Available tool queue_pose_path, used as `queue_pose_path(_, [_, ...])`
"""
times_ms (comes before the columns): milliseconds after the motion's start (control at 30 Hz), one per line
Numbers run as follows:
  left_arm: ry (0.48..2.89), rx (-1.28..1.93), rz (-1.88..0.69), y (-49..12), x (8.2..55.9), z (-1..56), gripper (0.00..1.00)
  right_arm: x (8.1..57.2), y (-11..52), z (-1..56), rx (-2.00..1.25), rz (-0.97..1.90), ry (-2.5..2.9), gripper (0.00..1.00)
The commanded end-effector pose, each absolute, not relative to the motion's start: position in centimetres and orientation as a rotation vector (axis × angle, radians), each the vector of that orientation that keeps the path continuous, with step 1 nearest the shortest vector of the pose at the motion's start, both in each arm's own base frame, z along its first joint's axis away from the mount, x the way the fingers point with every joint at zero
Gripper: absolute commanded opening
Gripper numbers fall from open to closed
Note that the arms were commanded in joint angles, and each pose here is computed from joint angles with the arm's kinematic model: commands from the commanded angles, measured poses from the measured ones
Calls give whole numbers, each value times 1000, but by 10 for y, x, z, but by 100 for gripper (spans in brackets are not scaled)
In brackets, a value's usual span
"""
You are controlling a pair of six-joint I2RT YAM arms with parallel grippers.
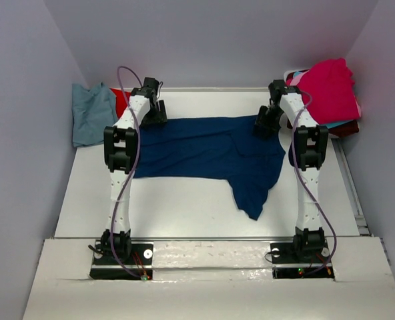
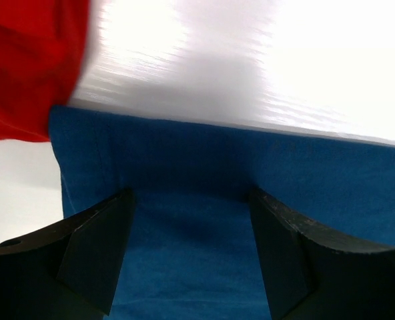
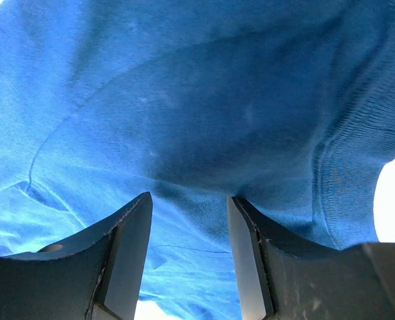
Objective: Fold and stack the t-shirts
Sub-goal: Fold the tshirt
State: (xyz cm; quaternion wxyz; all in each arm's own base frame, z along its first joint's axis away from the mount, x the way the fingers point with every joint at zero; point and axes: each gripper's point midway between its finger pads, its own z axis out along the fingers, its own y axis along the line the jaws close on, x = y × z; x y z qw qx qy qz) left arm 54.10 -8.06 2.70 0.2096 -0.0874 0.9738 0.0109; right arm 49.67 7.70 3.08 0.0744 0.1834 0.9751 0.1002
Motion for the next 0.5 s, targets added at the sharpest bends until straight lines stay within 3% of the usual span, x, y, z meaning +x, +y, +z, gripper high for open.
queue_pose_path(0, [2762, -345, 124, -42, 536, -3, 82, 511, 73, 9, 516, 308, 2901, 55])
queue_pose_path(267, [2722, -344, 71, -38, 547, 7, 83, 516, 76, 17, 489, 336, 2874, 56])
queue_pose_path(467, [2669, -306, -2, -50, 556, 30, 84, 517, 76, 36, 470, 350, 2838, 63])
